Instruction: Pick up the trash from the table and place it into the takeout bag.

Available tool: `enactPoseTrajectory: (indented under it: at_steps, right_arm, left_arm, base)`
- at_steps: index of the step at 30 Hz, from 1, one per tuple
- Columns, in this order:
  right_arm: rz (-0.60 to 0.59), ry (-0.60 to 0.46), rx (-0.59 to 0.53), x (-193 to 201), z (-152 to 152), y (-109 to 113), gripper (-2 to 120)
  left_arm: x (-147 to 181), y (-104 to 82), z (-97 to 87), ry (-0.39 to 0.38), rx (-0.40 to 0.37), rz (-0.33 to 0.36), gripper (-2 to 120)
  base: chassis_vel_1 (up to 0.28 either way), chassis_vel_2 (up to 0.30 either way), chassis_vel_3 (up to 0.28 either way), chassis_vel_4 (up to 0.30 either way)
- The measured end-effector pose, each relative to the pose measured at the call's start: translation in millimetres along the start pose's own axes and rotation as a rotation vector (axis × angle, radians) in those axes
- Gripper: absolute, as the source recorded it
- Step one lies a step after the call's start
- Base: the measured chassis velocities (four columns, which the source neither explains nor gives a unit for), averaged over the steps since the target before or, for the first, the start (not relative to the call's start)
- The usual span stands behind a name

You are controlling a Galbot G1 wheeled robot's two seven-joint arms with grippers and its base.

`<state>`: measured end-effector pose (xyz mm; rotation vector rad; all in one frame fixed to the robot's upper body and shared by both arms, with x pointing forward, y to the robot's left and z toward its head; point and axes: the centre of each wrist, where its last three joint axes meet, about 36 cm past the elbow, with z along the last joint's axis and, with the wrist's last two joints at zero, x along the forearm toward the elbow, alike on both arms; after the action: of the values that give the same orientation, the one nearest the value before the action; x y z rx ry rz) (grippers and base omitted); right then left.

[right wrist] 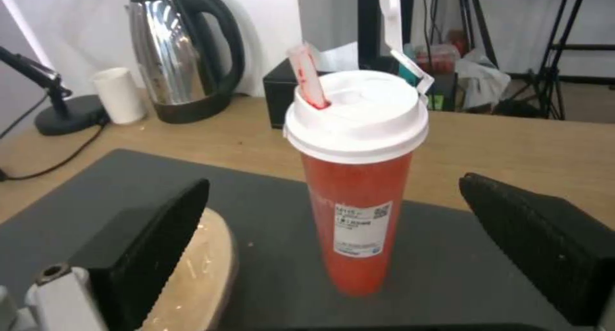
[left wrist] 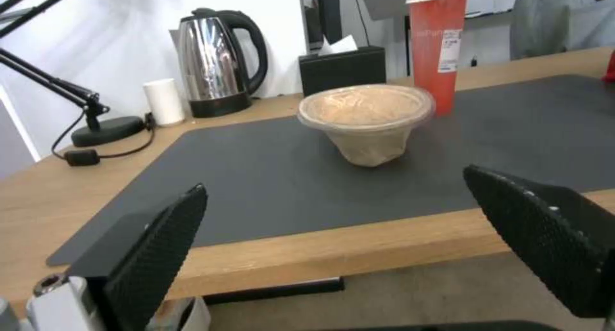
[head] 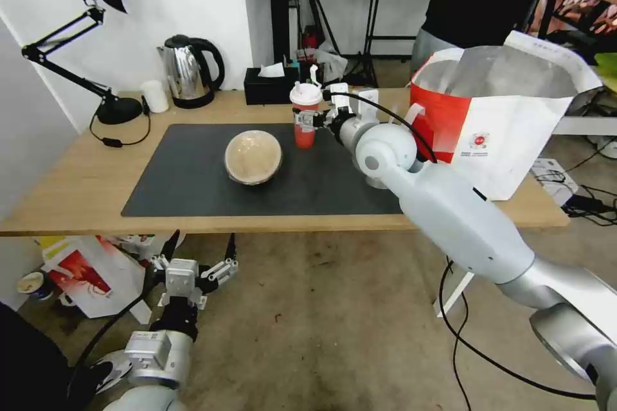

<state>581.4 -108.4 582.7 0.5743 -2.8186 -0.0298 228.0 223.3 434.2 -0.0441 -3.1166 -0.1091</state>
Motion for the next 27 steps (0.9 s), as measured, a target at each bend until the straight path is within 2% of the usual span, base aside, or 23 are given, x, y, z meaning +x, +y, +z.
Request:
enactPoseTrajectory:
  at_steps: [27]
  right_arm:
    - [0.014, 0.034, 0.002, -48, 3, 2, 100]
  left_arm:
    - [0, 0.0, 0.0, 0.0, 0.0, 0.0, 100]
  base:
    - [0.0, 0.0, 0.0, 0.0]
